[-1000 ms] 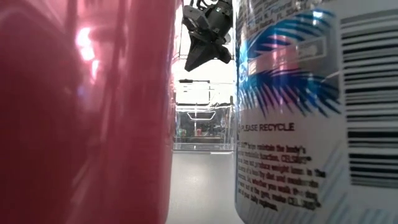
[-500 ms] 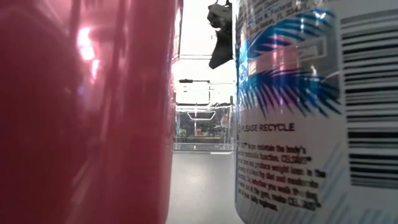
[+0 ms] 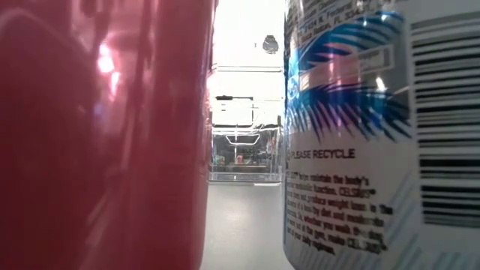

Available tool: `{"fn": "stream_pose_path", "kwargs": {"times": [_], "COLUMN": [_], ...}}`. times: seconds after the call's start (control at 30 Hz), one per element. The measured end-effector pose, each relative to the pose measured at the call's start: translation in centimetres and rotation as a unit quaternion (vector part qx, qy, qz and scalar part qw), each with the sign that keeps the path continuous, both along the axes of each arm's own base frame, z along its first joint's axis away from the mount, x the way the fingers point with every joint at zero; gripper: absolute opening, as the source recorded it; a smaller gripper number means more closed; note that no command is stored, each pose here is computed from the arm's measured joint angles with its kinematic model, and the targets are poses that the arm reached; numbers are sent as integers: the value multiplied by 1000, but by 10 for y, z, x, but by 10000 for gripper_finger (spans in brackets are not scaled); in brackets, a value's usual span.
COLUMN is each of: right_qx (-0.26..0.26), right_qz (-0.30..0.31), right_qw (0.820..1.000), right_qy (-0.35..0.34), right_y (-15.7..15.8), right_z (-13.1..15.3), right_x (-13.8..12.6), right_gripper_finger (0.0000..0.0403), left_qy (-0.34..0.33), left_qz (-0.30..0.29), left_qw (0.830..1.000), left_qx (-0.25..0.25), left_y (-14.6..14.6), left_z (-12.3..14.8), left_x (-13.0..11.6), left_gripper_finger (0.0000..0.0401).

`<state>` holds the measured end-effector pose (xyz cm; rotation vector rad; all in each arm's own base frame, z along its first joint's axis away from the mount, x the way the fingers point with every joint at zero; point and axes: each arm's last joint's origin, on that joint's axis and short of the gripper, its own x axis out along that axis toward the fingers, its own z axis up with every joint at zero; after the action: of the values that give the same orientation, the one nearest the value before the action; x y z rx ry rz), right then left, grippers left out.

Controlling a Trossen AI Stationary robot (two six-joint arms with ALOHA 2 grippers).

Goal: Sort soda cans
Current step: Put the left yellow-white soda can into the left transparent bin

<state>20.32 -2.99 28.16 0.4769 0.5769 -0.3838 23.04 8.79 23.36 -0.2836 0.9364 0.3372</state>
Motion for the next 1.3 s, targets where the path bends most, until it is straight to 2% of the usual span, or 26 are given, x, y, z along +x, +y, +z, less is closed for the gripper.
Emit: {"fn": "stream_pose_path", "kwargs": {"times": [0.2,0.33,0.47,0.77,0.87,1.3], "right_qx": [10,5,0,-4,-4,0], "right_qz": [-8,-5,-2,1,1,0], "right_qw": [997,997,997,998,998,998], "right_qy": [-70,-73,-71,-69,-68,-69], "right_y": [4,5,5,5,5,5], "right_z": [-5,-4,-5,-5,-5,-5], "right_x": [-21,-24,-23,-23,-23,-23], "right_gripper_finger": [20,20,20,20,20,20], "left_qy": [18,27,34,76,57,68], "left_qz": [-9,5,8,7,7,6], "left_qw": [999,998,997,996,997,996], "left_qx": [47,65,66,53,59,54], "left_y": [2,3,4,9,11,11], "left_z": [0,0,-3,-28,-26,-29], "left_x": [-1,-1,0,13,18,19], "left_gripper_finger": [244,244,244,244,244,244]}}
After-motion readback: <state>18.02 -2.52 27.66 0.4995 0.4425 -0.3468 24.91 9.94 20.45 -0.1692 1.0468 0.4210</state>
